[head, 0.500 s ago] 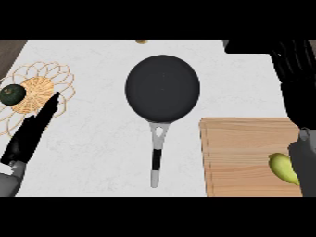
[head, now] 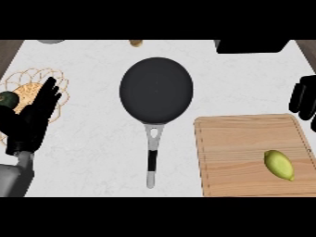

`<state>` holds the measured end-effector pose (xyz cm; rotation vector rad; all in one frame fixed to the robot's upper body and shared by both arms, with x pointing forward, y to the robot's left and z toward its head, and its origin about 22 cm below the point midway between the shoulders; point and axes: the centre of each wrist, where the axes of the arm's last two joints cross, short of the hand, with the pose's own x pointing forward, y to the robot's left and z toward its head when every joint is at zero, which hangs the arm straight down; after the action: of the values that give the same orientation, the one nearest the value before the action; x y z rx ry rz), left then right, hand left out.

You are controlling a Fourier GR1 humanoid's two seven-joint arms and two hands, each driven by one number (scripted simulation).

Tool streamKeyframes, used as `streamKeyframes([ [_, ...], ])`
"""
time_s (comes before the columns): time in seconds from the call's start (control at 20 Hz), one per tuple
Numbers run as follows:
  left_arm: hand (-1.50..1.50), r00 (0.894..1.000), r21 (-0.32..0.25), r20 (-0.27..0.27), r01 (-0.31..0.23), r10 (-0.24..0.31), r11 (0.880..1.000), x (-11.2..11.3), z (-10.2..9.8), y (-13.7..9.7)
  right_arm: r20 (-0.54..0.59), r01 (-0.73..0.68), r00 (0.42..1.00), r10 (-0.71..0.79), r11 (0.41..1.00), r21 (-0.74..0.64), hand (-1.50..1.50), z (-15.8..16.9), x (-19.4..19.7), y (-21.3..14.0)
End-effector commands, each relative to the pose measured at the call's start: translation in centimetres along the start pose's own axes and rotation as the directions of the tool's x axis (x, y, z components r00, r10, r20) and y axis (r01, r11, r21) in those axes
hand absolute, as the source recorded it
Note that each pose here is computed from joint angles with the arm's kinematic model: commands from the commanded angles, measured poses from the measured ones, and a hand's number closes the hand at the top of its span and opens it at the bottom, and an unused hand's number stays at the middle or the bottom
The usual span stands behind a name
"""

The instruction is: Pick the lemon from the cutting board and place it in the pan

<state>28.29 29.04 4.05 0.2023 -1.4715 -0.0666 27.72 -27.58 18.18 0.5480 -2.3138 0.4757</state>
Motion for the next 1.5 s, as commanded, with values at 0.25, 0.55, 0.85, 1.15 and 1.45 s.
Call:
streamKeyframes([
  [0.25, 0.0, 0.988, 0.034, 0.049, -0.151, 0.15, 0.988, 1.1, 0.1, -0.6, 0.17, -0.255, 0.958, 0.232, 0.958, 0.129, -1.5, 7.3, 4.6, -8.3],
  [0.55, 0.0, 0.987, 0.021, 0.057, -0.154, 0.152, 0.988, 0.9, 0.5, -0.6, 0.26, -0.419, 0.894, 0.366, 0.888, 0.191, -1.5, 9.0, 7.8, -10.1],
  [0.85, 0.0, 0.986, -0.003, 0.04, -0.162, 0.162, 0.987, 1.4, 0.2, -1.2, 0.291, -0.642, 0.767, 0.572, 0.692, 0.331, -1.5, 8.4, 9.5, -9.1],
  [1.15, 0.0, 0.988, 0.003, 0.047, -0.148, 0.147, 0.989, 1.4, -0.1, -1.4, 0.333, -0.754, 0.637, 0.695, 0.473, 0.455, -1.5, 11.2, 8.1, -8.4],
  [1.45, 0.0, 0.989, -0.012, 0.046, -0.138, 0.138, 0.99, 2.4, 0.3, -1.8, 0.339, -0.719, 0.504, 0.794, 0.168, 0.675, -1.5, 14.8, 6.6, -7.6],
])
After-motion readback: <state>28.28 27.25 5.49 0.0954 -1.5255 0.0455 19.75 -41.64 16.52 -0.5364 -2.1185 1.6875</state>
